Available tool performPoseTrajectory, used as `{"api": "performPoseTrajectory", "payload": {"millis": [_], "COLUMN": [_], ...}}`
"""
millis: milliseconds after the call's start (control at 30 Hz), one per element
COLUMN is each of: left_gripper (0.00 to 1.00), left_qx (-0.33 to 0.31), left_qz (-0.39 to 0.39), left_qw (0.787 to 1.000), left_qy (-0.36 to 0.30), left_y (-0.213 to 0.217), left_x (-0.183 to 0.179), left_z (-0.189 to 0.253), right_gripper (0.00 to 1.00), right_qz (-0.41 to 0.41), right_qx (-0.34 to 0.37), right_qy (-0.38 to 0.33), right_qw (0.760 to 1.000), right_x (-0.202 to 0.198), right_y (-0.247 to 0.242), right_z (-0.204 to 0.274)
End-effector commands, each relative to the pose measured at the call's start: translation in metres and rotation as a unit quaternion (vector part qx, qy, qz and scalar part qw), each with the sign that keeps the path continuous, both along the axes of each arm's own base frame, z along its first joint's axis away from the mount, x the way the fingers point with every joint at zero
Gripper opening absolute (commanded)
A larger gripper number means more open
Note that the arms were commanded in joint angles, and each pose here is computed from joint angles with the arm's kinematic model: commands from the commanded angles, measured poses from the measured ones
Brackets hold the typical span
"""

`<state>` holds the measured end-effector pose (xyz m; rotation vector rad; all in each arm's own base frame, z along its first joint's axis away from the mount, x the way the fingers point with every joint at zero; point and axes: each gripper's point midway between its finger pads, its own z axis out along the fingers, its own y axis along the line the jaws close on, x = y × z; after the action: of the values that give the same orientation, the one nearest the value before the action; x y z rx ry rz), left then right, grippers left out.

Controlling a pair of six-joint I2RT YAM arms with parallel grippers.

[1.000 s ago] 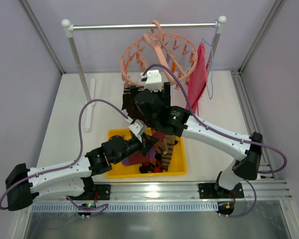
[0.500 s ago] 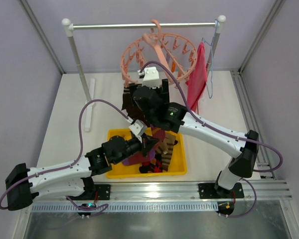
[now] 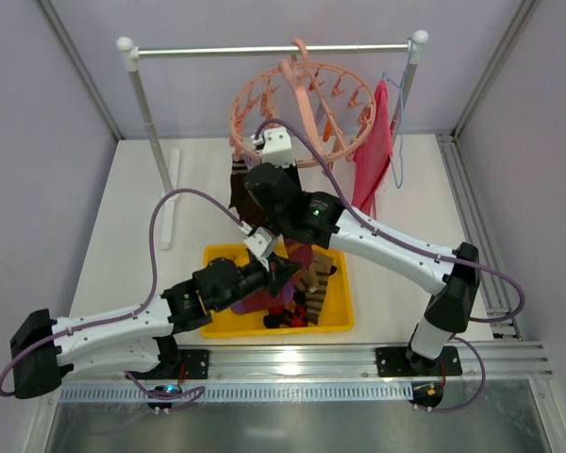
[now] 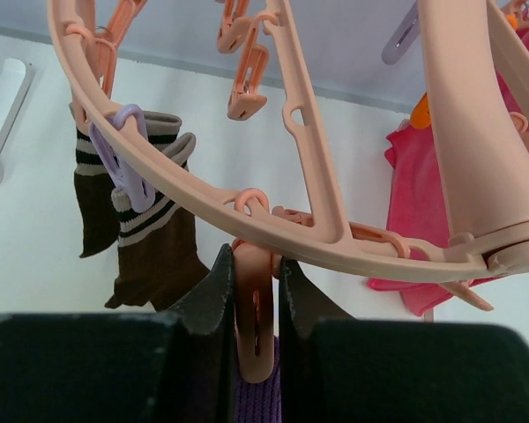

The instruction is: Remove the socks clipped to the hanger

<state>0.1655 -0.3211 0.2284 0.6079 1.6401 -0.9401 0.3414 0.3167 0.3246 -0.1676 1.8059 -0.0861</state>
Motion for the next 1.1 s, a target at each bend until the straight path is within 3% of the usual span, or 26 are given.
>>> {"api": "performPoseTrajectory", "payload": {"millis": [0, 367, 467, 500, 567, 700, 1067], "left_gripper": [0.0, 0.0, 0.0, 0.0, 0.0, 0.0, 0.0], "left_qx": [-0.023, -0.018, -0.019, -0.019, -0.015, -0.003, 0.017], "left_qz": [-0.01, 0.017, 0.011, 0.011, 0.018, 0.033, 0.052], "left_qw": [1.0, 1.0, 1.0, 1.0, 1.0, 0.999, 0.998], "left_qy": [-0.018, -0.012, -0.012, -0.013, -0.012, -0.009, -0.025], "left_y": [-0.006, -0.003, -0.004, -0.004, -0.003, -0.003, -0.007], "left_x": [-0.003, 0.005, 0.004, 0.004, 0.007, 0.011, 0.004], "left_z": [0.023, 0.017, 0.017, 0.017, 0.015, 0.012, 0.015], "right_gripper": [0.04, 0.05, 0.54, 0.75, 0.84, 0.9, 0.9], "right_qz": [-0.022, 0.003, 0.012, 0.013, 0.016, 0.021, -0.046], "right_qx": [0.012, 0.062, 0.061, 0.061, 0.061, 0.062, 0.007], "right_qy": [-0.02, -0.036, -0.032, -0.029, -0.024, -0.02, -0.016], "right_qw": [0.999, 0.997, 0.998, 0.998, 0.998, 0.998, 0.999], "right_x": [0.002, -0.008, -0.009, -0.009, -0.009, -0.009, -0.005], "right_y": [-0.01, -0.016, -0.013, -0.012, -0.01, -0.006, -0.009], "right_z": [0.023, 0.038, 0.035, 0.033, 0.031, 0.028, 0.016]}}
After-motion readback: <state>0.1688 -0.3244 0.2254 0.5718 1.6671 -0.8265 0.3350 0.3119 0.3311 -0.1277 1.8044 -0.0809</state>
